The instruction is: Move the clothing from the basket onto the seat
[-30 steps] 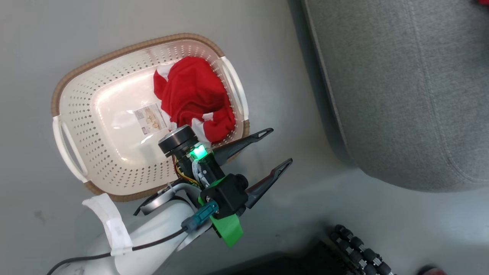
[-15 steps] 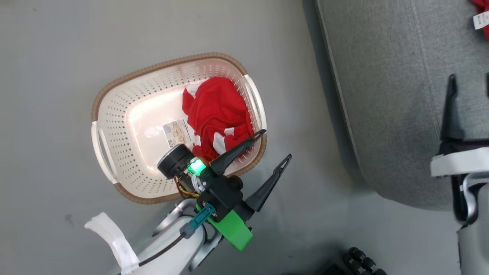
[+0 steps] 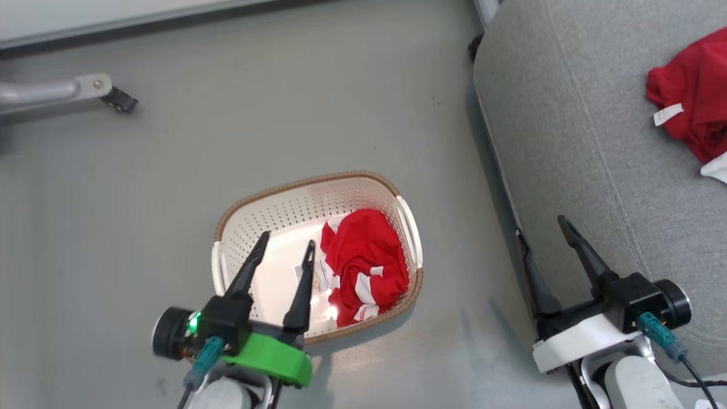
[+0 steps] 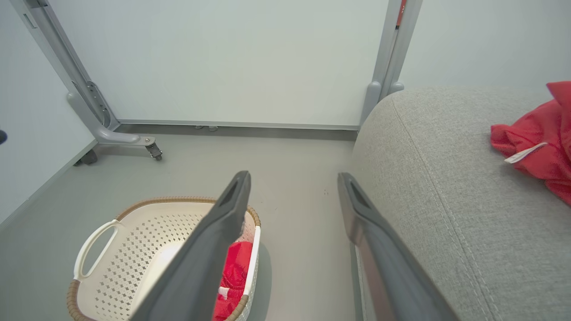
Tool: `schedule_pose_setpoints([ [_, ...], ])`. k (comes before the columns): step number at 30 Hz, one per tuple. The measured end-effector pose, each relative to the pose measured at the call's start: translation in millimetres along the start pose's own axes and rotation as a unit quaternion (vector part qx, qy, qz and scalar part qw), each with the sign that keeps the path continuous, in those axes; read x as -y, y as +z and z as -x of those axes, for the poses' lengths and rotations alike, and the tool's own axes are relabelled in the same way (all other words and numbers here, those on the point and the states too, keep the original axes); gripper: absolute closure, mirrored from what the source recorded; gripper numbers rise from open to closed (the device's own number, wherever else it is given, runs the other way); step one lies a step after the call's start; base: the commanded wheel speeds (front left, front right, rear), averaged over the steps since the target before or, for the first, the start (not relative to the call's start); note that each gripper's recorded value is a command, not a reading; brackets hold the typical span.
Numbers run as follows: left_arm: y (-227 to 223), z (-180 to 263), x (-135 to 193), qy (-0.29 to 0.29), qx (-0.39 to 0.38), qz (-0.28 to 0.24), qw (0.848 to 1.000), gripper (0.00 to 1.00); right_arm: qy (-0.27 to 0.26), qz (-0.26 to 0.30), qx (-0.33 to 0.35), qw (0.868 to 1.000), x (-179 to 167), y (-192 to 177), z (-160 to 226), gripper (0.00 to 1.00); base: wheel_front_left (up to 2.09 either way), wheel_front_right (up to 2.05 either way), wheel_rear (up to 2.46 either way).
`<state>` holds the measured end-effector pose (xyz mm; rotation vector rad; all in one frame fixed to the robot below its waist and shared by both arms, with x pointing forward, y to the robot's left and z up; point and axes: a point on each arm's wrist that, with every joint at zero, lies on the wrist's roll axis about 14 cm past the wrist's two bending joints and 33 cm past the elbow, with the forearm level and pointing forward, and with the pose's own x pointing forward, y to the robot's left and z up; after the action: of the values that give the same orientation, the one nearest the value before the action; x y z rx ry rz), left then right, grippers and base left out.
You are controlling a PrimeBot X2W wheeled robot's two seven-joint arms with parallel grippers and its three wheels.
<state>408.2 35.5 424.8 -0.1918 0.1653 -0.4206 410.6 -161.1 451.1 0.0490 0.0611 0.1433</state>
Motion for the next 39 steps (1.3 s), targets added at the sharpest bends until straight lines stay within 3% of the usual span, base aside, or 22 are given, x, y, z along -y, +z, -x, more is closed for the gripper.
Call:
schedule_pose_setpoints([
  [8,42.8,76.6,-63.6,0.155,0.063,-0.005,0.986,0.00,0.029,-0.009,0.054,0.998,-29.5,40.0,28.5,0.00,0.00,0.00,0.00],
  [12,69.5,108.2,-75.1,0.192,0.109,-0.017,0.975,0.00,0.033,-0.010,0.083,0.996,-35.9,58.7,44.5,0.00,0.00,0.00,0.00],
  [18,85.6,139.8,-66.5,0.194,0.139,-0.044,0.970,0.00,0.038,0.002,0.101,0.994,-42.2,68.4,70.0,0.00,0.00,0.00,0.00],
  [24,80.9,157.4,-56.0,0.192,0.139,-0.034,0.971,0.00,0.038,0.003,0.105,0.994,-45.1,69.2,86.1,0.00,0.00,0.00,0.00],
  [39,72.0,159.7,-58.2,0.198,0.124,-0.037,0.972,0.00,0.044,-0.004,0.097,0.994,-49.8,63.6,86.9,0.00,0.00,0.00,0.00],
])
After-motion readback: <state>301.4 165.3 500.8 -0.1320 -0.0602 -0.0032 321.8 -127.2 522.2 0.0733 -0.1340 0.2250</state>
